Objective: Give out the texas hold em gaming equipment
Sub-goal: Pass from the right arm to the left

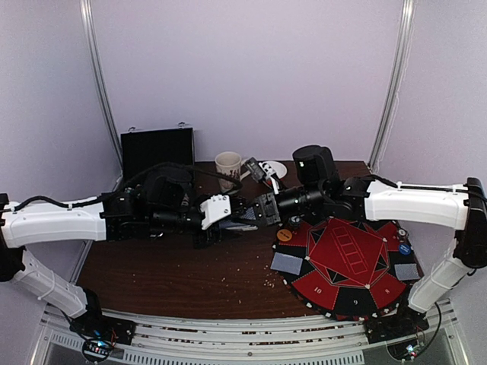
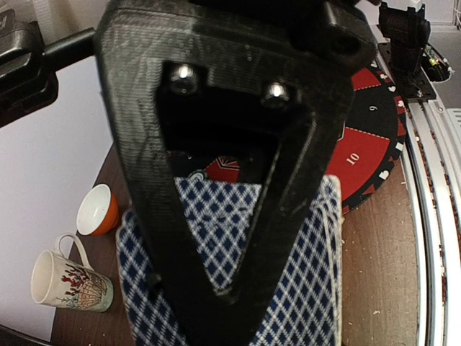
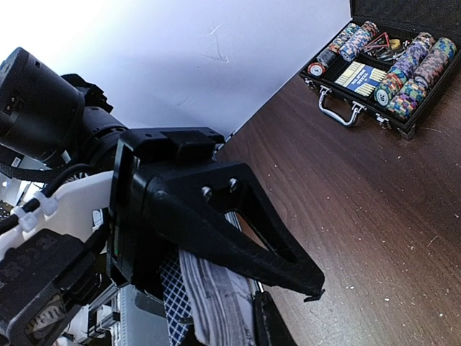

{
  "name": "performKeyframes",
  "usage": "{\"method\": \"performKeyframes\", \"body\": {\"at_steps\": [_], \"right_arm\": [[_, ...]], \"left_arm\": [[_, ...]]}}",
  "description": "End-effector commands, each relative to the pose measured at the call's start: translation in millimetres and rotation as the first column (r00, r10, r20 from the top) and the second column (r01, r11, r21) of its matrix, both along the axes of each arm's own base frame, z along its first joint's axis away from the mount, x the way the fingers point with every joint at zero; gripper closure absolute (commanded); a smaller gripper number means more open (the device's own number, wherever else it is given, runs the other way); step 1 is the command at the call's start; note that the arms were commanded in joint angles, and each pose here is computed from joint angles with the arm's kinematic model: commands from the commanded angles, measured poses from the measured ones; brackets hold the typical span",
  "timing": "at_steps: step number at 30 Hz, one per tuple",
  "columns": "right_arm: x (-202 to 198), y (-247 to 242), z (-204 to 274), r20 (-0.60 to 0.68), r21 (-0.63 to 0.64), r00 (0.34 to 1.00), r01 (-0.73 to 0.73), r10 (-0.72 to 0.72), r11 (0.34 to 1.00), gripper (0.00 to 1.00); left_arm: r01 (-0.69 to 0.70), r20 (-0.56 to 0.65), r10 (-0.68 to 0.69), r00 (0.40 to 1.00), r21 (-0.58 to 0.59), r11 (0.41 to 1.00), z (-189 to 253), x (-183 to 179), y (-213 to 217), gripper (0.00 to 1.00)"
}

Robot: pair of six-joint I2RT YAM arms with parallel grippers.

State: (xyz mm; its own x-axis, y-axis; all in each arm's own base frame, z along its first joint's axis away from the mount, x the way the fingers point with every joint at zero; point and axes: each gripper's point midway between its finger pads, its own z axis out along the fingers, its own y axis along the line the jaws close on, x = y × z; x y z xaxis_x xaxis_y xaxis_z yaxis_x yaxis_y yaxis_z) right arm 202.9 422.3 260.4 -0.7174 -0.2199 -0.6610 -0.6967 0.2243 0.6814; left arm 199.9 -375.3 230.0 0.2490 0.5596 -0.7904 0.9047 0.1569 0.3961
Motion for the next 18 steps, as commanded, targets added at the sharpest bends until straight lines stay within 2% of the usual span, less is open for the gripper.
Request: {"method": "performKeyframes", "body": {"at_steps": [1, 9, 12, 18], "right_arm": [[2.2, -0.2, 14.3, 0.009, 0.003, 0.999, 0.044, -0.044, 0.999, 0.84], [22.4, -32.7, 21.2, 0.047, -0.006, 0.98, 0.193, -0.193, 0.981, 0.71], [26.1, -42.8, 17.5, 0.063, -0.046, 0.971, 0.233, -0.23, 0.971, 0.69], [21.8, -47.6, 20.3, 0.064, -0.058, 0.974, 0.22, -0.216, 0.974, 0.67]], "left_arm": [[-0.002, 0.075, 0.009, 0.997, -0.083, 0.997, 31.0, 5.7, -6.1, 0.62], [-0.009, 0.081, 0.016, 0.997, -0.087, 0.996, 32.0, 6.8, -5.3, 0.61], [-0.014, 0.082, 0.021, 0.996, -0.086, 0.996, 32.1, 7.7, -5.3, 0.61], [-0.019, 0.079, 0.025, 0.997, -0.081, 0.997, 29.9, 8.6, -5.3, 0.6]]}}
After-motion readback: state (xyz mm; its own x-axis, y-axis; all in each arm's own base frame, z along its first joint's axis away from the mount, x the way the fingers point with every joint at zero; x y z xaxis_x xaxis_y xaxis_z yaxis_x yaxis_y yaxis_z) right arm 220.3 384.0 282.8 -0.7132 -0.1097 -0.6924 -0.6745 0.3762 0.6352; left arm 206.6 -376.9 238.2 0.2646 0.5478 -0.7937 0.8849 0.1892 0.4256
